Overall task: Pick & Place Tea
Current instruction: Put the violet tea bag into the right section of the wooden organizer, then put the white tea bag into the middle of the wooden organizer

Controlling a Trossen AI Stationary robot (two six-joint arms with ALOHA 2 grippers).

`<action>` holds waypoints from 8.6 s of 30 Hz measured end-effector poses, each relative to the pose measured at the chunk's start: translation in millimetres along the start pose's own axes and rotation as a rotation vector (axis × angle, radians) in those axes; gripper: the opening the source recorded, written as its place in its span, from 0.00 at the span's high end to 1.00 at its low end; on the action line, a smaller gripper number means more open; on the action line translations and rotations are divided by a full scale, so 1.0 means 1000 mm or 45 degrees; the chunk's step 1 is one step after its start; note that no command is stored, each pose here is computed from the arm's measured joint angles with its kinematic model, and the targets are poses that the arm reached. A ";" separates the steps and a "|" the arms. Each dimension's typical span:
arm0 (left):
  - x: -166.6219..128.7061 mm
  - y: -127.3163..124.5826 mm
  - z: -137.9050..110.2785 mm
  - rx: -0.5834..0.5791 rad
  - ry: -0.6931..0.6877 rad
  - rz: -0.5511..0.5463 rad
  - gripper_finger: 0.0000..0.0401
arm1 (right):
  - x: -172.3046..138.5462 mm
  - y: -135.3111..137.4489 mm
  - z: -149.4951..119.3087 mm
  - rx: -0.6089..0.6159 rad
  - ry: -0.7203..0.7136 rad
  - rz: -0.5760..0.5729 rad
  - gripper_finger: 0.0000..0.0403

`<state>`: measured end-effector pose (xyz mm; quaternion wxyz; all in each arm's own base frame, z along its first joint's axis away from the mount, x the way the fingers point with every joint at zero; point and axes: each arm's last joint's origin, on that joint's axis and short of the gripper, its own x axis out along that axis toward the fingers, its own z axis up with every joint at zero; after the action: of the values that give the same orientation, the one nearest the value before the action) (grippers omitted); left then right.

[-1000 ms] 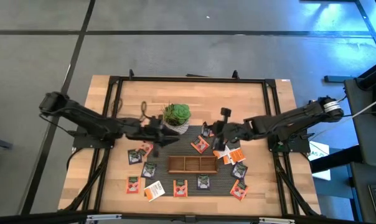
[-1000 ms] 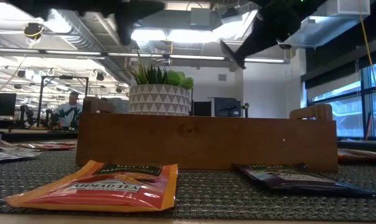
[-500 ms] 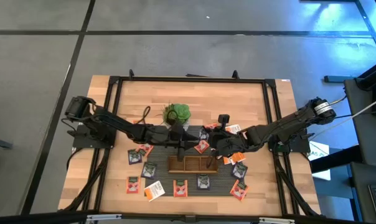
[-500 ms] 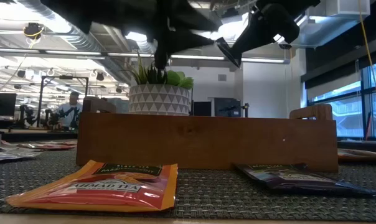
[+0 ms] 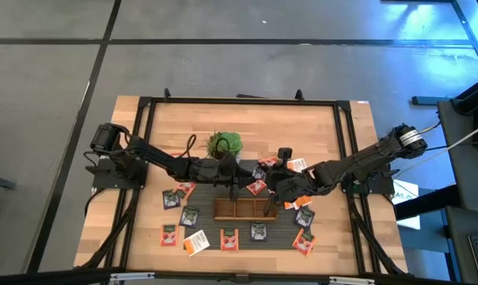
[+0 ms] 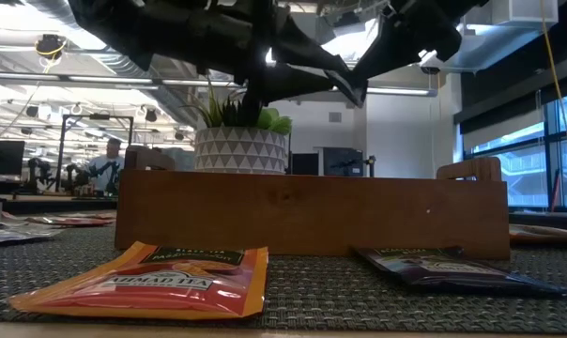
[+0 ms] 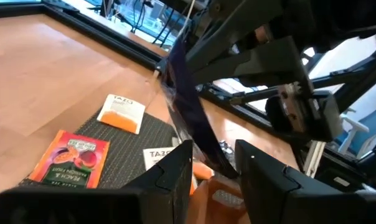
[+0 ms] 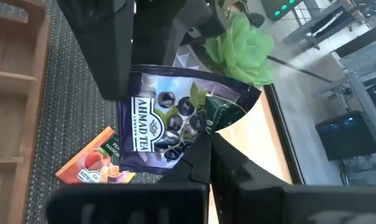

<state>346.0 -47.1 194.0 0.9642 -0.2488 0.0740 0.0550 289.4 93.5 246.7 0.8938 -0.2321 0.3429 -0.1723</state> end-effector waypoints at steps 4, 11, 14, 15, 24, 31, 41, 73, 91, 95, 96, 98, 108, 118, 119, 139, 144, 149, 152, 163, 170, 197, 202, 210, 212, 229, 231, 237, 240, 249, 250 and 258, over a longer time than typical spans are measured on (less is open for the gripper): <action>0.000 0.001 0.001 0.000 -0.035 0.059 0.71 | 0.000 0.001 0.000 0.003 -0.007 0.036 0.99; 0.000 0.004 0.002 0.002 -0.039 0.084 0.78 | -0.001 0.001 0.001 0.007 -0.008 0.041 0.99; 0.001 0.005 0.002 0.004 -0.035 0.090 0.85 | -0.001 0.001 0.001 0.034 -0.008 0.041 0.99; 0.001 0.005 0.002 0.014 -0.035 0.091 0.88 | -0.001 0.001 0.001 0.038 -0.009 0.041 0.99; 0.001 0.005 0.001 0.143 -0.005 0.068 0.97 | -0.011 -0.006 0.002 0.084 -0.016 0.122 0.85; 0.001 0.002 0.000 0.356 0.037 -0.051 0.98 | -0.048 -0.035 0.006 0.230 -0.037 0.387 0.59; 0.000 -0.003 0.002 0.500 -0.001 -0.110 0.98 | -0.044 -0.037 0.012 0.317 -0.094 0.446 0.45; -0.005 -0.012 0.006 0.566 -0.042 -0.153 0.92 | -0.038 -0.040 0.009 0.357 -0.043 0.555 0.99; -0.087 -0.040 0.016 0.521 0.040 0.022 0.70 | -0.037 -0.003 0.003 0.471 0.147 0.708 0.99; -0.097 -0.047 0.013 0.498 -0.023 0.035 0.70 | -0.029 0.017 -0.001 0.482 0.253 0.759 0.99; -0.097 -0.049 0.012 0.500 -0.019 0.025 0.70 | -0.026 0.021 -0.002 0.483 0.275 0.762 0.99; -0.099 -0.051 0.010 0.501 -0.017 0.016 0.70 | -0.021 0.029 -0.005 0.465 0.313 0.765 0.99; -0.100 -0.053 0.008 0.506 -0.005 0.003 0.71 | 0.003 0.046 -0.018 0.379 0.463 0.706 0.99; -0.099 -0.053 0.008 0.508 -0.001 0.005 0.71 | 0.012 0.052 -0.022 0.303 0.481 0.683 0.98; -0.099 -0.053 0.008 0.508 -0.001 0.005 0.71 | 0.012 0.052 -0.022 0.304 0.481 0.683 0.97; -0.099 -0.053 0.007 0.534 0.005 0.005 0.70 | -0.021 0.006 -0.010 0.269 0.318 0.732 0.62; -0.099 -0.053 0.007 0.536 0.010 0.005 0.70 | -0.031 -0.019 -0.012 0.268 0.276 0.648 0.61; -0.099 -0.053 0.006 0.534 0.028 -0.040 0.70 | -0.028 -0.036 -0.029 0.275 0.290 0.614 0.61; -0.099 -0.055 0.006 0.533 0.053 -0.102 0.70 | -0.030 -0.043 -0.044 0.329 0.303 0.591 0.61; -0.096 -0.049 0.010 0.523 0.034 -0.077 0.72 | -0.026 -0.012 -0.096 0.414 0.230 0.702 0.61; -0.093 -0.042 0.014 0.543 0.029 -0.048 0.73 | -0.018 0.016 -0.117 0.112 0.102 0.733 0.63; -0.090 -0.035 0.017 0.556 0.038 0.004 0.75 | 0.013 0.067 -0.131 -0.409 0.072 0.476 0.74; -0.090 -0.035 0.016 0.559 0.045 0.008 0.75 | 0.017 0.070 -0.133 -0.419 0.083 0.435 0.75; -0.090 -0.034 0.016 0.562 0.053 0.011 0.76 | 0.021 0.074 -0.137 -0.443 0.113 0.436 0.93; -0.090 -0.034 0.016 0.562 0.053 0.012 0.76 | 0.021 0.075 -0.138 -0.446 0.117 0.435 0.98; -0.088 -0.028 0.021 0.301 -0.006 0.099 0.76 | 0.013 0.066 -0.107 -0.451 0.217 0.267 0.99; -0.086 -0.024 0.024 0.178 -0.018 0.117 0.76 | 0.008 0.065 -0.104 -0.494 0.242 0.205 0.99; -0.078 -0.012 0.025 -0.159 0.028 0.077 0.76 | -0.008 0.067 -0.093 -0.579 0.242 0.064 1.00; -0.070 -0.005 0.025 -0.366 0.073 0.008 0.76 | -0.018 0.070 -0.081 -0.648 0.172 0.002 1.00; -0.052 0.005 0.025 -0.782 0.126 -0.179 0.76 | -0.051 0.076 -0.019 -0.911 -0.111 -0.174 1.00; -0.051 0.005 0.025 -0.798 0.123 -0.192 0.76 | -0.054 0.077 -0.014 -0.936 -0.146 -0.178 1.00; -0.052 -0.002 0.022 -0.875 0.150 -0.238 0.76 | -0.069 0.084 0.015 -1.067 -0.406 -0.211 1.00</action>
<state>298.1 -41.5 222.8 0.8191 -0.5669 0.0837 -0.0264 263.7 199.9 248.1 0.7476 -0.6240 0.2215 -0.0516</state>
